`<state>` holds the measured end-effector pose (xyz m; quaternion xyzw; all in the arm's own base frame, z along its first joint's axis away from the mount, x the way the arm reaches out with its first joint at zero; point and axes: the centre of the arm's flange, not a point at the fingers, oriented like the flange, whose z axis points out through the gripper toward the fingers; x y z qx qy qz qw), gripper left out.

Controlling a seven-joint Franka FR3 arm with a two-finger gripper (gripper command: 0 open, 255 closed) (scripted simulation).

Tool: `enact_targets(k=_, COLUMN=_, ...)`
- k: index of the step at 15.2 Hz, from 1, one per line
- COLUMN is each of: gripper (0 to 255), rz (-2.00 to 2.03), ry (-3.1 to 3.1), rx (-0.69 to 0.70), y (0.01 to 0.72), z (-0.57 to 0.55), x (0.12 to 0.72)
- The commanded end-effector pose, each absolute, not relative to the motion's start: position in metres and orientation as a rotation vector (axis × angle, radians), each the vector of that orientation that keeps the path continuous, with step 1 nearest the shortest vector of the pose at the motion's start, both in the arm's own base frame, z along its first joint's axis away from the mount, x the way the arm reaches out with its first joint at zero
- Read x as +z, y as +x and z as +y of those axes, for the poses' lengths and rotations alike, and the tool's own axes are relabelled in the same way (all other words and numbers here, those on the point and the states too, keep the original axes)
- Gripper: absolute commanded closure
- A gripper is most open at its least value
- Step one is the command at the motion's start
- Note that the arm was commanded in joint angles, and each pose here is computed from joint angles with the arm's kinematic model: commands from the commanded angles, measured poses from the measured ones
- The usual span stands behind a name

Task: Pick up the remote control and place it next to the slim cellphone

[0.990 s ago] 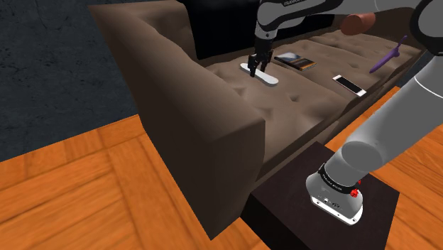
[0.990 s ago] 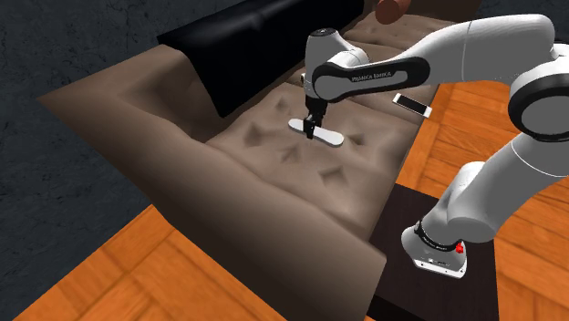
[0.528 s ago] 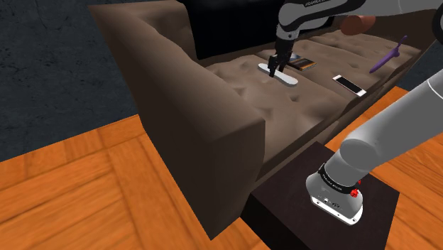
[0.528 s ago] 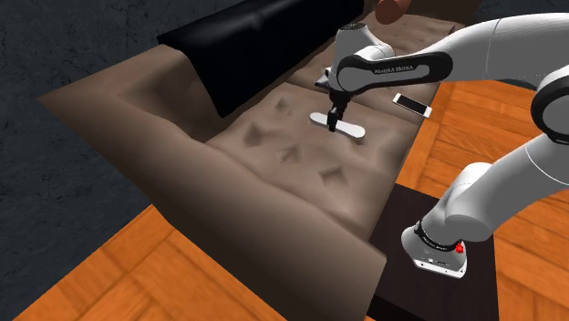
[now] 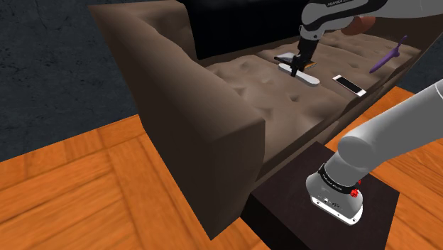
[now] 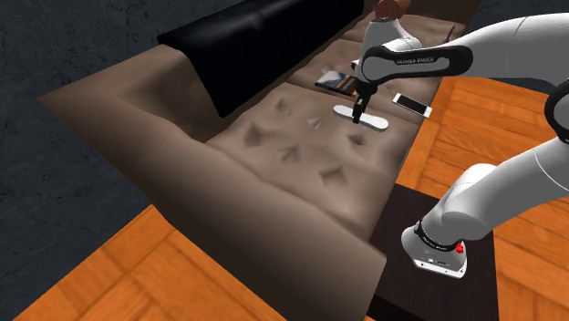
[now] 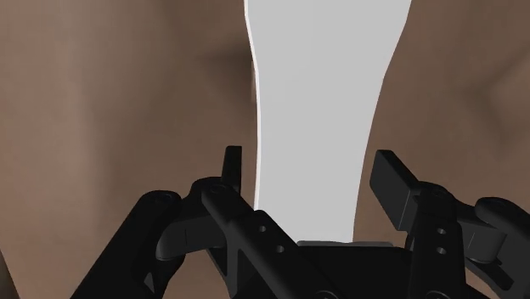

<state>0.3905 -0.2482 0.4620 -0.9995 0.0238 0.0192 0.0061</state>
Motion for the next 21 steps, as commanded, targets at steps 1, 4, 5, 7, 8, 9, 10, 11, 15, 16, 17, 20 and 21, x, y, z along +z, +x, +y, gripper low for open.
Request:
enact_targets(k=1, gripper=255, rz=0.071, ry=-3.128, rx=0.060, y=0.373, z=-0.268, x=0.462)
enact_targets(k=4, gripper=255, rz=0.071, ry=-3.128, rx=0.060, y=0.349, z=-0.299, x=0.463)
enact_targets(k=5, gripper=255, rz=0.071, ry=-3.128, rx=0.060, y=0.340, z=-0.309, x=0.463)
enact_targets(k=7, gripper=255, rz=0.071, ry=-3.128, rx=0.060, y=0.324, z=-0.329, x=0.464)
enact_targets(k=8, gripper=255, rz=0.071, ry=-3.128, rx=0.060, y=0.316, z=-0.340, x=0.464)
enact_targets(k=9, gripper=255, rz=0.071, ry=-3.128, rx=0.060, y=0.308, z=-0.350, x=0.464)
enact_targets(k=10, gripper=255, rz=0.071, ry=-3.128, rx=0.060, y=0.299, z=-0.360, x=0.464)
enact_targets(k=11, gripper=255, rz=0.071, ry=-3.128, rx=0.060, y=0.291, z=-0.371, x=0.465)
enact_targets(k=15, gripper=255, rz=0.071, ry=-3.128, rx=0.060, y=0.258, z=-0.412, x=0.465)
enact_targets(k=16, gripper=255, rz=0.071, ry=-3.128, rx=0.060, y=0.250, z=-0.422, x=0.466)
enact_targets(k=17, gripper=255, rz=0.071, ry=-3.128, rx=0.060, y=0.246, z=-0.427, x=0.466)
enact_targets(k=20, gripper=255, rz=0.071, ry=-3.128, rx=0.060, y=0.246, z=-0.427, x=0.450)
enact_targets(k=21, gripper=255, rz=0.071, ry=-3.128, rx=0.060, y=0.246, z=-0.427, x=0.445)
